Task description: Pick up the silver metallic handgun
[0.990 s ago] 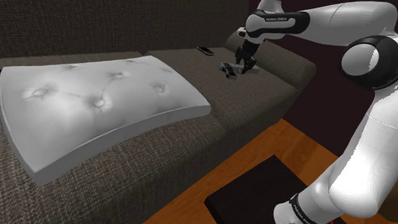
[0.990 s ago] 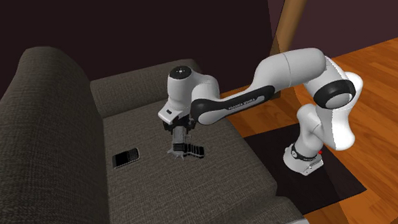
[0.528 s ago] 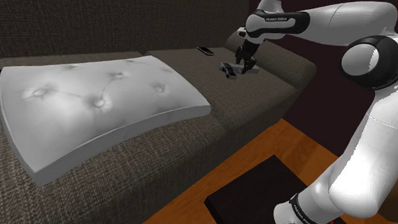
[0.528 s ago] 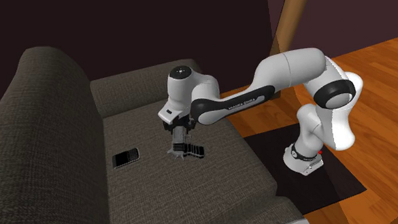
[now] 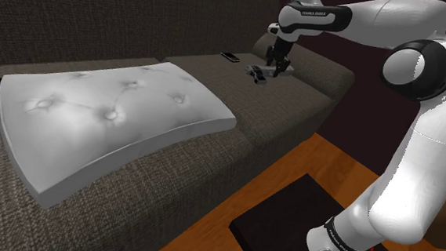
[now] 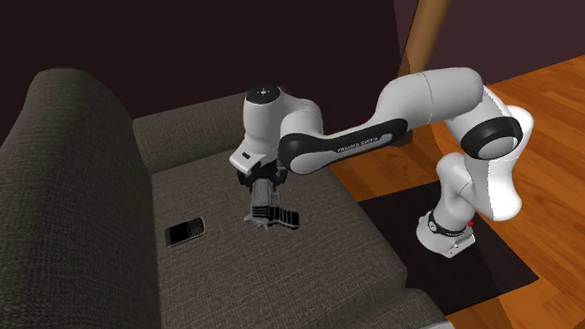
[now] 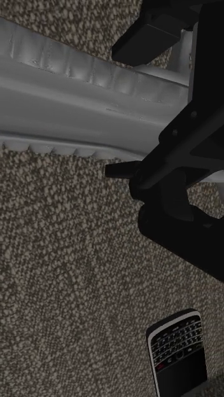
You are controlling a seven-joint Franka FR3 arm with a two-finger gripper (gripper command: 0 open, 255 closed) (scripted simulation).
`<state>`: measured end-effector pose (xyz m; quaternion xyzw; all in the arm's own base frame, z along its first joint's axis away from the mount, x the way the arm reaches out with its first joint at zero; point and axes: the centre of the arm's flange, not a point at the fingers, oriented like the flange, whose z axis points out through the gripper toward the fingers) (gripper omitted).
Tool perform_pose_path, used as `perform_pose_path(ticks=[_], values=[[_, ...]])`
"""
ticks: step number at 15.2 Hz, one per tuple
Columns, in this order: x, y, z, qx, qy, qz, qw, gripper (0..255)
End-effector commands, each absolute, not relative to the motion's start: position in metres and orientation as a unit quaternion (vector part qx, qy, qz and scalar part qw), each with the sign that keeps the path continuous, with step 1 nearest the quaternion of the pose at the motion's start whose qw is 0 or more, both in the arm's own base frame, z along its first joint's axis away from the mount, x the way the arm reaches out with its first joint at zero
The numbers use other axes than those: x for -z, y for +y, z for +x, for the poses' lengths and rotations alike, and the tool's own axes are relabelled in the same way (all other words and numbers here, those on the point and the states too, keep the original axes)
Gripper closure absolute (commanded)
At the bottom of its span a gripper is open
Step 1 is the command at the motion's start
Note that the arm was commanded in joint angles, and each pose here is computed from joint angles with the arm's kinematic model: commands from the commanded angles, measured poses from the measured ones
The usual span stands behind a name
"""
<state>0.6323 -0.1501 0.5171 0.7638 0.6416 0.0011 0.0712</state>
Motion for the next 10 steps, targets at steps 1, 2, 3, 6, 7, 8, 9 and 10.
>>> perform_pose_path(ticks=[1,2,3,6,7,8,9,10], values=[[-0.528,-0.150,0.632,-0.001,0.642,0.764,0.071,255],[-0.533,-0.150,0.632,-0.001,0.642,0.764,0.071,255],[-0.538,-0.150,0.632,-0.001,0.642,0.764,0.071,255],[-0.554,-0.150,0.632,-0.001,0.642,0.764,0.071,255],[-0.560,-0.150,0.632,-0.001,0.642,0.764,0.071,255],[-0.565,-0.150,0.632,-0.001,0.642,0.764,0.071,255],[-0.566,-0.150,0.632,-0.001,0.642,0.764,0.071,255],[-0.566,-0.150,0.632,-0.001,0.642,0.764,0.071,255]])
